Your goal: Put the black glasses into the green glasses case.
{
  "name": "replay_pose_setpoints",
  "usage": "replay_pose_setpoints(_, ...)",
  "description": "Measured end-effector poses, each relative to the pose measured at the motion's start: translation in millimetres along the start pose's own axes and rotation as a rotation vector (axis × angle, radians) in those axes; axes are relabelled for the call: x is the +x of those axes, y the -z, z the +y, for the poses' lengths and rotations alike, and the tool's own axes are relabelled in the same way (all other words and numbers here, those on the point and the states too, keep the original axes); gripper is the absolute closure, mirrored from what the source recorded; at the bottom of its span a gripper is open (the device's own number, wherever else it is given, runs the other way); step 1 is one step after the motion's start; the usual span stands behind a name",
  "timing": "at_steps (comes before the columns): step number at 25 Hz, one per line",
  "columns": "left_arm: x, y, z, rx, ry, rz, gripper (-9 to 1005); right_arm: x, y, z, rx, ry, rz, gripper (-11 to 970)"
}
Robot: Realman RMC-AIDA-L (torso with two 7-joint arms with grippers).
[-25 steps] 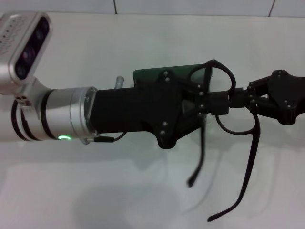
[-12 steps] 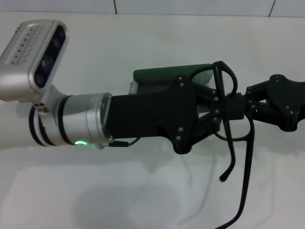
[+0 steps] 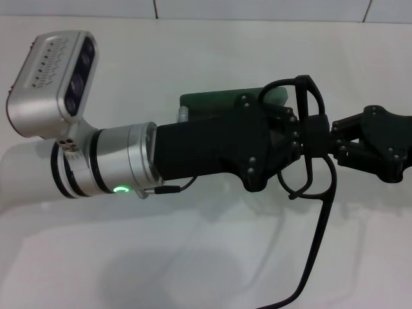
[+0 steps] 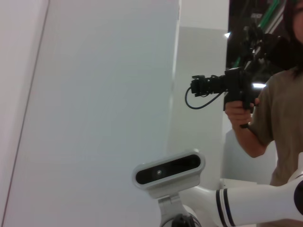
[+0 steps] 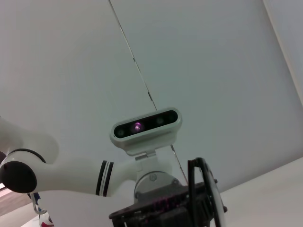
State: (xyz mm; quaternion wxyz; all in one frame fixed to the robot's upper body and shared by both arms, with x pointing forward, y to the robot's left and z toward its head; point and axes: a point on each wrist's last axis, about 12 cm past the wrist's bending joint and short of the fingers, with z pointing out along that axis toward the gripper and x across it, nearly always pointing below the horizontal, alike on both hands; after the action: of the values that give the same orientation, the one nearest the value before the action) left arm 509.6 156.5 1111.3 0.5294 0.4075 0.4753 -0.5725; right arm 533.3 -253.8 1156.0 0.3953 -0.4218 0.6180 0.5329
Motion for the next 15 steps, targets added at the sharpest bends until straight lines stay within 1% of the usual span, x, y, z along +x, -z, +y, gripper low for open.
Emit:
replay_pose_setpoints(8, 1.7, 0.6, -1.8, 0.003, -0.002, 0.0, 972, -0.5, 1.2, -1.0, 0.011, 0.01, -0.008, 899)
replay_pose_setpoints(15, -2.9, 6.1, -7.2, 0.042, -0.015, -0.029, 972, -1.9, 10.5, -6.6, 0.086, 0.028, -0.033, 901)
